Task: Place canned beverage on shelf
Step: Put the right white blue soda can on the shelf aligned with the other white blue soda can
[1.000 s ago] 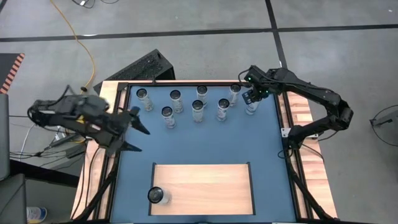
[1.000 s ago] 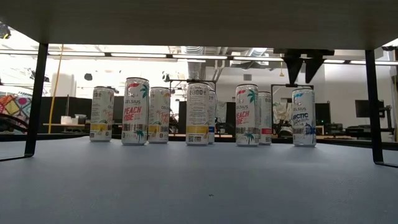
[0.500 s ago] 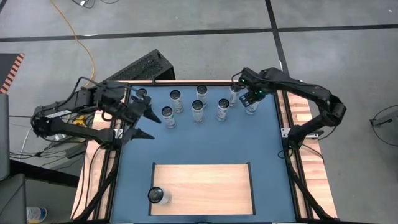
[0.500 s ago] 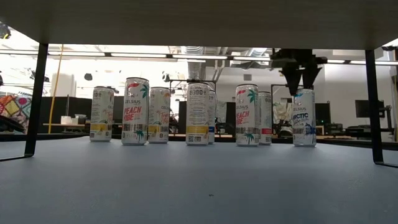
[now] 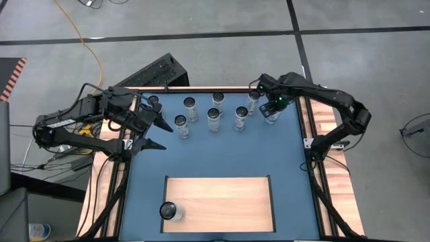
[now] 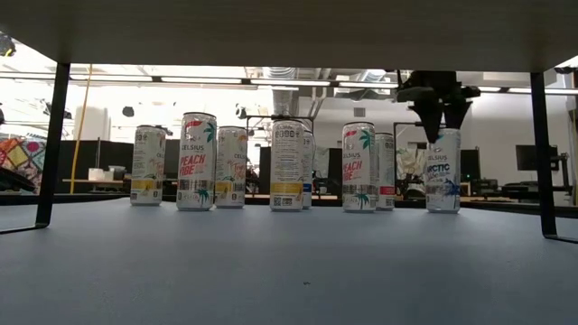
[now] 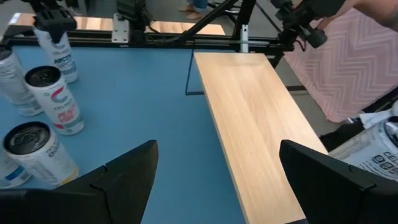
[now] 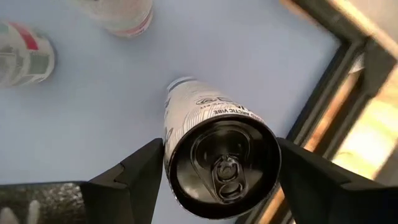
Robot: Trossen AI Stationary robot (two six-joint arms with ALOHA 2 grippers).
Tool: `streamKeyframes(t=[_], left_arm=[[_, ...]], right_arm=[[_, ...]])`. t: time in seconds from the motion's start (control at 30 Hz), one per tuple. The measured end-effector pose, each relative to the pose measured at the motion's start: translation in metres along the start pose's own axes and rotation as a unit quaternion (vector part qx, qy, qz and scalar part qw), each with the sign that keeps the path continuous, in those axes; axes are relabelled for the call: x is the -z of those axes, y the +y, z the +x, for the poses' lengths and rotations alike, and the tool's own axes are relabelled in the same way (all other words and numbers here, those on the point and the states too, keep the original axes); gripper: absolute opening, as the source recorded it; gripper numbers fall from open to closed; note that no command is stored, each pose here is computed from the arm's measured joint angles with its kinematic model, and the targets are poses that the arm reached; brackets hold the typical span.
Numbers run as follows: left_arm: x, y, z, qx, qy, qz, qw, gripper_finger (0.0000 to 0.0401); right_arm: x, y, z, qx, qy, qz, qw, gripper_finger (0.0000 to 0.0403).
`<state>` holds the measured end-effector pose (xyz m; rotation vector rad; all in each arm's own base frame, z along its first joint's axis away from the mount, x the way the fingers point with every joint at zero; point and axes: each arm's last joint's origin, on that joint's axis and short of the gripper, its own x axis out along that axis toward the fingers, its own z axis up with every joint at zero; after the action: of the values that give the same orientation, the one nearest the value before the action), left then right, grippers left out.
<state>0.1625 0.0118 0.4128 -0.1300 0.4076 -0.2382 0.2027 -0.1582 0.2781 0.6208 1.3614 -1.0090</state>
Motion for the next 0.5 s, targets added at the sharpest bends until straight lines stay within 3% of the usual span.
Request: streamKeyframes(t=[0.23, 0.5], left_arm=[[0.0000, 0.0002, -0.0001, -0.004, 0.000, 0.000, 1.000, 0.0322], [-0.0001, 0.0013, -0.0001, -0.023, -0.001, -0.001, 1.000, 0.0322]], right_arm=[[-0.0008, 0.0000, 0.0002, -0.002, -0.001, 0.001, 1.000, 0.0208], [0.0036, 0.0019, -0.0027, 0.000, 0.003, -0.012, 1.000, 0.0206]])
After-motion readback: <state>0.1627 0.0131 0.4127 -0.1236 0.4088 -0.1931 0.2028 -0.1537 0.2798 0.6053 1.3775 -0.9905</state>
